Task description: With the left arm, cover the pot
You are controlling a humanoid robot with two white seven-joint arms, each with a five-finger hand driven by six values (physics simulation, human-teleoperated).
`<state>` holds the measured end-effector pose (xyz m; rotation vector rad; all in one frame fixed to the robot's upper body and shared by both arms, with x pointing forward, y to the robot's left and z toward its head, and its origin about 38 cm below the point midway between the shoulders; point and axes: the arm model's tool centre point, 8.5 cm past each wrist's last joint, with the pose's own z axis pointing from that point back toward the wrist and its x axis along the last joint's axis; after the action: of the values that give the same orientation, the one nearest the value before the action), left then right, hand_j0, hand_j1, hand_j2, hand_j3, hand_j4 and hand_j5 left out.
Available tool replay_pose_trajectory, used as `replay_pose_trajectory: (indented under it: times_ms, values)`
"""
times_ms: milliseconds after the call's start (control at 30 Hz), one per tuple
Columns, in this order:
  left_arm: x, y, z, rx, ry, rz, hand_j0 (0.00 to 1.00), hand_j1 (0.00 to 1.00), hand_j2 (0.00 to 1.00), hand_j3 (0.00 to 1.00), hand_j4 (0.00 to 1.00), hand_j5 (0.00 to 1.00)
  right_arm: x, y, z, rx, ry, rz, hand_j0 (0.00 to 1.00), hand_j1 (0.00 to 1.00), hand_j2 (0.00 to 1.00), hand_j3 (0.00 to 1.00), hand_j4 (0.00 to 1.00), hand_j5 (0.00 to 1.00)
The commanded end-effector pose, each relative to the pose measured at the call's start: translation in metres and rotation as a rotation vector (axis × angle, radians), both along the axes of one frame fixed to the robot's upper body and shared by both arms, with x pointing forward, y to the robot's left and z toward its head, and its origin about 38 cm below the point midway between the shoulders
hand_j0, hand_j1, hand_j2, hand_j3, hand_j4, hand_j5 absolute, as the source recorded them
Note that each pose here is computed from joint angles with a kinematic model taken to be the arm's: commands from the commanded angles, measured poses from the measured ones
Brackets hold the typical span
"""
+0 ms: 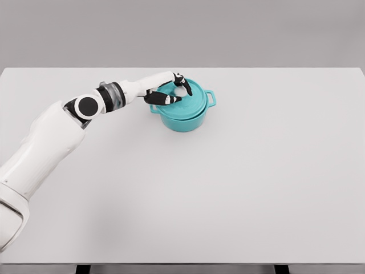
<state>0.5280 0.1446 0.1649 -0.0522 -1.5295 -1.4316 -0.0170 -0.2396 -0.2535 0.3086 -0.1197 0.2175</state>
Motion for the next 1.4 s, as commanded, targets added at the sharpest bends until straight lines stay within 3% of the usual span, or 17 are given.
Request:
replay_pose_trajectory:
  times_ms: [0,533,633,767,1367]
  values:
    - [-0.0014,-0.0026,-0.0014,0.007,-0.001,-0.014,0.51,0.51,0.51,0.51,0.51,0.51,0.0001,0.0,0.0,0.0,-0.001,0.001,1.0,1.0,1.0,1.0,1.0,1.0]
    - [-0.0021,-0.0051,-0.0021,0.003,0.0,-0.018,0.52,0.52,0.52,0.52,0.52,0.52,0.0001,0.0,0.0,0.0,-0.001,0.001,1.0,1.0,1.0,1.0,1.0,1.0]
    - [-0.0019,-0.0049,-0.0017,0.002,0.0,-0.017,0.62,0.62,0.62,0.62,0.62,0.62,0.0001,0.0,0.0,0.0,-0.001,0.001,1.0,1.0,1.0,1.0,1.0,1.0]
    - [-0.0019,-0.0049,-0.0017,0.002,0.0,-0.017,0.67,0.67,0.67,0.67,0.67,0.67,0.0001,0.0,0.0,0.0,-0.001,0.001,1.0,1.0,1.0,1.0,1.0,1.0]
    - [-0.0011,-0.0027,-0.0009,0.002,-0.001,-0.013,0.7,0.7,0.7,0.7,0.7,0.7,0.0001,0.0,0.0,0.0,-0.001,0.001,1.0,1.0,1.0,1.0,1.0,1.0]
